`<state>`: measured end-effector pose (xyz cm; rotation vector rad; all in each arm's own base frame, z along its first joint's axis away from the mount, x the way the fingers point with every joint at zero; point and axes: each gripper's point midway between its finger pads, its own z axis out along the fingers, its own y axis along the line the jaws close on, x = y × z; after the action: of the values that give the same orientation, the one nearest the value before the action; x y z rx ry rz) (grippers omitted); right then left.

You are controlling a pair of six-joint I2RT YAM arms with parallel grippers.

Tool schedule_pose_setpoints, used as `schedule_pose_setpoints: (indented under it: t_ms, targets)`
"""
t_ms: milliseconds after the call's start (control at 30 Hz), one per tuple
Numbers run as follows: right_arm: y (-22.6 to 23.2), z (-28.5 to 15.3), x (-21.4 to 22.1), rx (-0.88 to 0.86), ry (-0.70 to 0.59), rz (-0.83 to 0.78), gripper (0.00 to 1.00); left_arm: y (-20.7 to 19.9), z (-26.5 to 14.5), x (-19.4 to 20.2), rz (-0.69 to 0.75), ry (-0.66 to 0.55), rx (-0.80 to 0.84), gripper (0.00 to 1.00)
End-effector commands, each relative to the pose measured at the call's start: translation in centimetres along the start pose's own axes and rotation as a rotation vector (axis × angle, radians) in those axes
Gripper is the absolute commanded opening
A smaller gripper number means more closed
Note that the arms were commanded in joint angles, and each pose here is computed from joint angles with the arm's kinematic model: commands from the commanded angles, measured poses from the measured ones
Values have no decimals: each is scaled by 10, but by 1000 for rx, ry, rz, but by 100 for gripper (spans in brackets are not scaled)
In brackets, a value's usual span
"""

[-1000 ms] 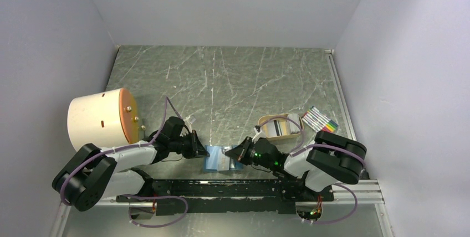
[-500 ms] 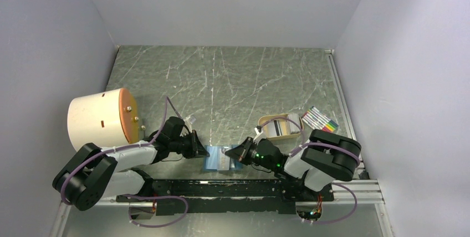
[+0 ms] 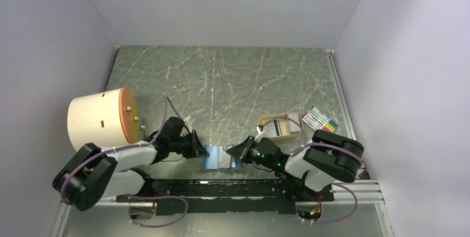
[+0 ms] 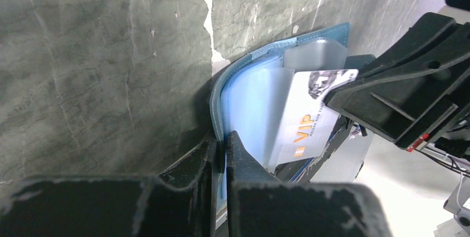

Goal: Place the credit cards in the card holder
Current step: Insert the credit card into the card holder.

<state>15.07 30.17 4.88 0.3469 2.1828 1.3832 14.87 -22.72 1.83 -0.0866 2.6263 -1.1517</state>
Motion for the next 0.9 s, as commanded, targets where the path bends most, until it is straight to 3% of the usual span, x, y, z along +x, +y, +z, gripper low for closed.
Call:
schedule_pose_setpoints:
  t_ms: [0,233,867]
  targets:
    - [-8,2,3,11,7,22,0,3,0,0,5,-23,-3,9]
    - [-19,0,3,43,-2,28,0,2,-1,0,4,-26,-4,9]
    - [3,9,8,-89,26,11,0,1,-1,0,11,-18,-2,9]
